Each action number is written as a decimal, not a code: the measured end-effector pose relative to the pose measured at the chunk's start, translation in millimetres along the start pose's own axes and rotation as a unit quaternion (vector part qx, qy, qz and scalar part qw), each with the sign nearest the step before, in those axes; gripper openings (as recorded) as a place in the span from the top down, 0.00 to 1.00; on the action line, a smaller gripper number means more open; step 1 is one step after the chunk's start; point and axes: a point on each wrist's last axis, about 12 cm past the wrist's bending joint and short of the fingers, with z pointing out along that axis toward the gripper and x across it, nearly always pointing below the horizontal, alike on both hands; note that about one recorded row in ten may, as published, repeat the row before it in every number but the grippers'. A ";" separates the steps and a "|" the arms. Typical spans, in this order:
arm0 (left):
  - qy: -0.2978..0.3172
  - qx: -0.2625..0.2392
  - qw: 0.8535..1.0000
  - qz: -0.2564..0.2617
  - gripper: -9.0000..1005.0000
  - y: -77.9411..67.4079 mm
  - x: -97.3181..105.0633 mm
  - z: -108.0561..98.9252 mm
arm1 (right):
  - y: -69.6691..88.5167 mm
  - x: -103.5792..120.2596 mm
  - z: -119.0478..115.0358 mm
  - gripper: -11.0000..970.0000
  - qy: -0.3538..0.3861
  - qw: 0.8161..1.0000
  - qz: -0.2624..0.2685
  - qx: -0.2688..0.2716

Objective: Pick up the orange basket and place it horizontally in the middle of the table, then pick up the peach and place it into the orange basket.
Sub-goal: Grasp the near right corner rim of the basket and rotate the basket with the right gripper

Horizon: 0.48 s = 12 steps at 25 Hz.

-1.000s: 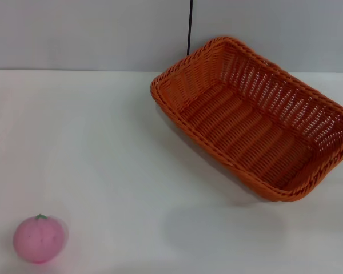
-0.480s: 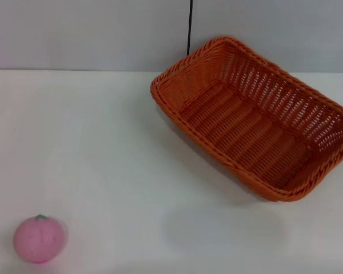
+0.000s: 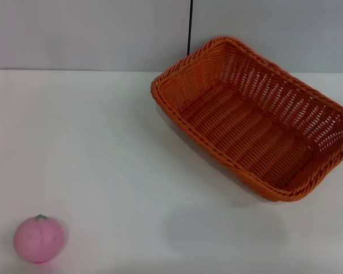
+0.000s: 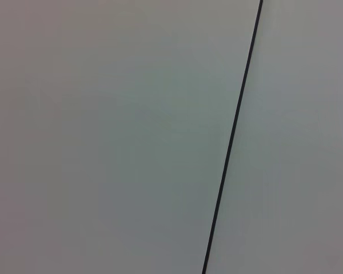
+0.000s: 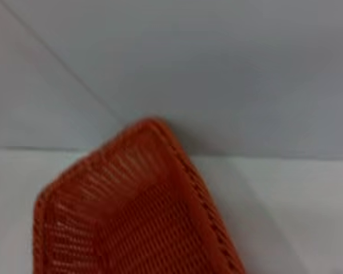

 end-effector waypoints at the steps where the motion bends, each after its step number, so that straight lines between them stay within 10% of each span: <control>1: -0.001 0.001 1.000 0.000 0.18 -0.2 -0.2 0.1 | 0.0 -1.7 5.1 0.14 0.007 1.000 -0.001 0.002; 12: -0.005 0.003 1.000 -0.001 0.19 -0.8 -1.2 -0.4 | 7.1 -9.4 71.4 0.15 0.035 0.999 -0.011 0.003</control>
